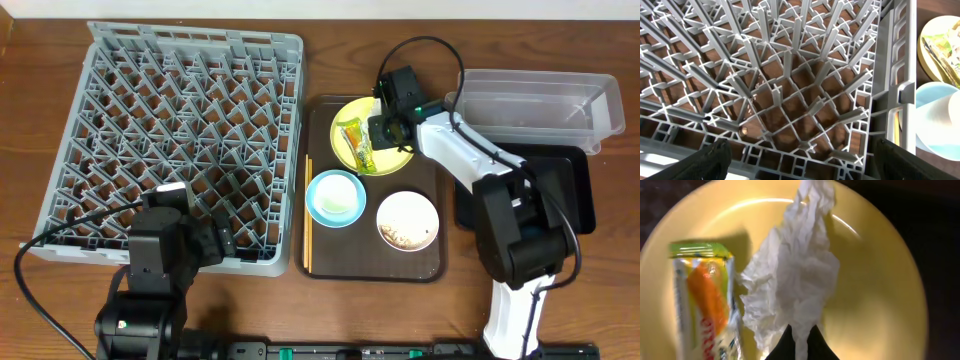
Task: Sort waste into correct bins and load items into the dishwasher
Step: 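Carry tissue with right gripper and drop it into clear bin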
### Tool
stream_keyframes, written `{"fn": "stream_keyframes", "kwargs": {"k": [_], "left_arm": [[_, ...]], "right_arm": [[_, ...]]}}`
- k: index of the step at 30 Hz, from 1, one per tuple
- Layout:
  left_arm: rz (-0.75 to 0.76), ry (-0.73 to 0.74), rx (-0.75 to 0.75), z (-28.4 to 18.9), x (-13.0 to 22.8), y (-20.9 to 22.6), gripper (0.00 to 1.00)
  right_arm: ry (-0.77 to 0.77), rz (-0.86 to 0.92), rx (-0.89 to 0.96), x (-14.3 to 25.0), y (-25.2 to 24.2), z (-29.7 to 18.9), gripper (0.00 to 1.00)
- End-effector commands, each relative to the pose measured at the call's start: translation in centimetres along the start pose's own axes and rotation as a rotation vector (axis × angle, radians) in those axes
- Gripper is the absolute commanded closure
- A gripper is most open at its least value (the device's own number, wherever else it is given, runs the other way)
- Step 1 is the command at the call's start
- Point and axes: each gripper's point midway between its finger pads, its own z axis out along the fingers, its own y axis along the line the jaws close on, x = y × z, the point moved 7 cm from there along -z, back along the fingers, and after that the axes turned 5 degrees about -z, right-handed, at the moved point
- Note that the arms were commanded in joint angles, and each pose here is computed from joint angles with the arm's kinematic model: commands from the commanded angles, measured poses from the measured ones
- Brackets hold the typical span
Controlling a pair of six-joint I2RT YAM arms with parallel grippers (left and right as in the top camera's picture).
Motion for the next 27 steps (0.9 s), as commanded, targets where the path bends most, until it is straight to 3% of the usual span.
{"fn": "stream_keyframes", "kwargs": {"k": [1,10,19,21,23,24,25,27], "left_arm": [[0.009,-0.027,0.001,-0.6,-0.8,-0.1,0.09],[0.009,-0.027,0.001,-0.6,-0.8,-0.1,0.09],[0.009,-0.027,0.001,-0.6,-0.8,-0.1,0.08],[0.009,-0.027,0.001,-0.6,-0.8,-0.1,0.09],[0.009,-0.027,0.001,-0.6,-0.8,-0.1,0.09],[0.009,-0.027,0.001,-0.6,-0.8,-0.1,0.09],[0.009,-0.027,0.001,-0.6,-0.8,-0.1,0.09],[0.009,-0.027,0.001,-0.6,-0.8,-0.1,0.09]], "right_arm": [[-0.142,0.033,0.047,-2.8,-1.2,-5.9,0.99],[-0.295,0.205,0.28,-3.8,-8.9,-14.9,0.99],[-0.176,0.468,0.386,-0.1,-16.6,-15.5,0.99],[-0.164,0.484,0.396,0.3,-17.4,-15.5,0.85],[-0.165,0.493,0.402,0.4,-17.8,-15.6,0.52],[-0.172,0.495,0.403,0.3,-17.9,-15.7,0.28],[-0.189,0.497,0.404,0.1,-18.0,-15.7,0.19],[-0.21,0.496,0.398,-0.3,-18.0,-15.8,0.11]]}}
